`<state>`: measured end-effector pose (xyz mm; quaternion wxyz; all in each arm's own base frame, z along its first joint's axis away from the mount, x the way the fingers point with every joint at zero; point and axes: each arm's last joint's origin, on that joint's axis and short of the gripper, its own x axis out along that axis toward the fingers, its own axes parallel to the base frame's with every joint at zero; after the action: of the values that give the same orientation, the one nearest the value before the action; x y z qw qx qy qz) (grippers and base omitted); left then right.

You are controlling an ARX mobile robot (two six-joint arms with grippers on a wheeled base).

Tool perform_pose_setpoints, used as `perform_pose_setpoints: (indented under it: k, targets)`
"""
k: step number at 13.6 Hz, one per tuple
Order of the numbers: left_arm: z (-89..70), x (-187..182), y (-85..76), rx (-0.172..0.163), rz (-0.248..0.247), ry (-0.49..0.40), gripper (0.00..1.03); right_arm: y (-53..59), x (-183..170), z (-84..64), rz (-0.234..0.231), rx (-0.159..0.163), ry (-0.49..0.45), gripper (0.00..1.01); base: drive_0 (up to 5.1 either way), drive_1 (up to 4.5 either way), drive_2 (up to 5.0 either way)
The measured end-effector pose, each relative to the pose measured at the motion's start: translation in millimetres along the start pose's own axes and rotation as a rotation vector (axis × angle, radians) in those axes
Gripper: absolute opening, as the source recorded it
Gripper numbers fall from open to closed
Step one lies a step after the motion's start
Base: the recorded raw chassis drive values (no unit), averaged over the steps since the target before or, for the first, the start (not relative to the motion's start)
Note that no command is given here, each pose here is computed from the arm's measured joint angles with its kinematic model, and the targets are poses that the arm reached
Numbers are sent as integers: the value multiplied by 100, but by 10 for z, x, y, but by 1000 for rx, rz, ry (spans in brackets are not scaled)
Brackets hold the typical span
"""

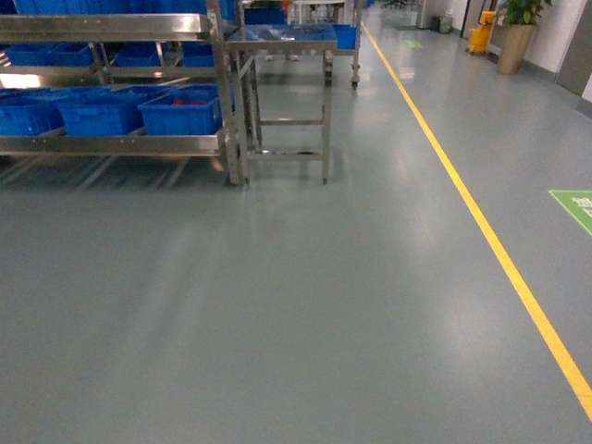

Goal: Pick blue part to blue bin on bottom shelf

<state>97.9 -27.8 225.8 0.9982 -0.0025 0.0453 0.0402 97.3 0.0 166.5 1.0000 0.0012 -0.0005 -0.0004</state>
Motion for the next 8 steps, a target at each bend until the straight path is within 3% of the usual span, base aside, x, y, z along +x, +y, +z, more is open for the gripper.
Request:
perform_pose_setpoints:
  k: [8]
  targets:
    - [2, 0, 0, -1, 1, -2, 43, 0, 0, -1, 0, 0, 1, 98, 0, 430, -431]
